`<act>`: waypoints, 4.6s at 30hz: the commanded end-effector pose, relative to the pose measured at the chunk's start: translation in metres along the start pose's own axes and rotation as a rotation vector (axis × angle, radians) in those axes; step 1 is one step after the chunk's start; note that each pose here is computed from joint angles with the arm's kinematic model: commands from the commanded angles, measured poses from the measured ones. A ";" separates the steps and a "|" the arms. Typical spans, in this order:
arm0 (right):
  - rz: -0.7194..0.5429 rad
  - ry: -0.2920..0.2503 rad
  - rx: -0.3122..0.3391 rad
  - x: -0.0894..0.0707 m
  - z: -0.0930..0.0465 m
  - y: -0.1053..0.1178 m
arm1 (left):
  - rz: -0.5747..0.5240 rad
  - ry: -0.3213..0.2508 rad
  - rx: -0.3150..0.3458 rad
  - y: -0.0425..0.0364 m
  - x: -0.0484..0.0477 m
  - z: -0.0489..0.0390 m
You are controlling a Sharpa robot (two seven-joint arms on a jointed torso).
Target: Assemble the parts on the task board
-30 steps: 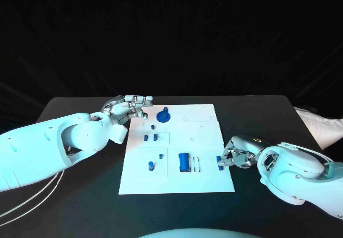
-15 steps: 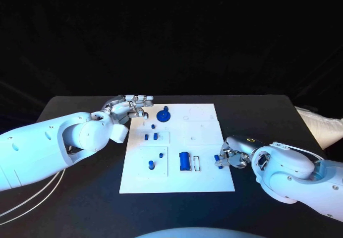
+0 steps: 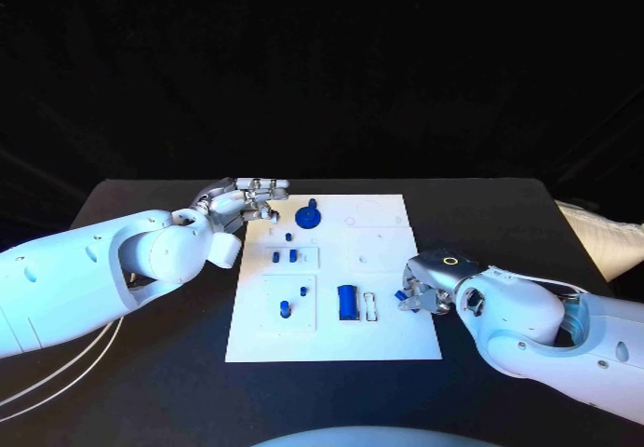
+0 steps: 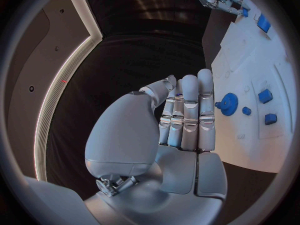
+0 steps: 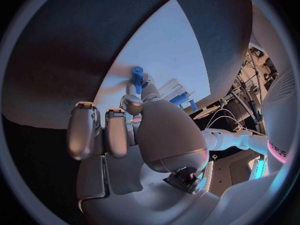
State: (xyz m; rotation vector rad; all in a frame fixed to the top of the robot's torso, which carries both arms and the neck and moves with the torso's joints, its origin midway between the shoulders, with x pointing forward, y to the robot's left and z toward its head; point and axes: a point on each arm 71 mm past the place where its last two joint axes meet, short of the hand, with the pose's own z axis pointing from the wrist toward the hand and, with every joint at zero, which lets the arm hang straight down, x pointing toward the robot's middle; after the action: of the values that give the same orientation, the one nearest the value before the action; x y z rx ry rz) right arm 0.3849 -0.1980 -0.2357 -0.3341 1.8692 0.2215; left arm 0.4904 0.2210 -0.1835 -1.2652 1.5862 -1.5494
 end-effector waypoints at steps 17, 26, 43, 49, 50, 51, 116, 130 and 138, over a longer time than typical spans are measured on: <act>0.299 0.059 0.046 0.013 -0.011 0.000 | -0.002 0.022 0.001 0.0009 0.0020 0.0000; 0.535 0.057 0.077 0.004 -0.015 0.001 | -0.002 0.025 -0.002 0.0018 0.0029 0.0002; 0.567 0.081 0.079 0.004 -0.009 0.011 | 0.002 0.027 -0.005 0.0022 0.0035 -0.0001; 0.549 0.070 0.078 0.003 -0.005 0.013 | 0.005 0.028 -0.006 0.0022 0.0041 -0.0003; 0.546 0.068 0.079 0.003 -0.004 0.014 | 0.005 0.028 -0.007 0.0023 0.0041 -0.0003; 0.544 0.068 0.079 0.003 -0.003 0.014 | 0.005 0.028 -0.007 0.0023 0.0041 -0.0003; 0.494 0.110 0.034 0.003 -0.003 0.025 | 0.010 0.038 -0.035 0.0040 0.0032 -0.0008; 0.492 0.123 0.019 0.003 -0.006 0.028 | 0.009 0.047 -0.036 0.0044 0.0045 0.0006; 0.443 0.111 0.022 0.003 -0.004 0.023 | 0.009 0.046 -0.036 0.0044 0.0042 0.0005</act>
State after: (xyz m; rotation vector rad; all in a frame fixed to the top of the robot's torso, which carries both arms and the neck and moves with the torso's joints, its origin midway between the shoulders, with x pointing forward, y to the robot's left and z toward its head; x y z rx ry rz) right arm 0.3726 -0.1790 -0.2378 0.1514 2.0427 0.5032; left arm 0.4888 0.2188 -0.1879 -1.2626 1.6436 -1.5382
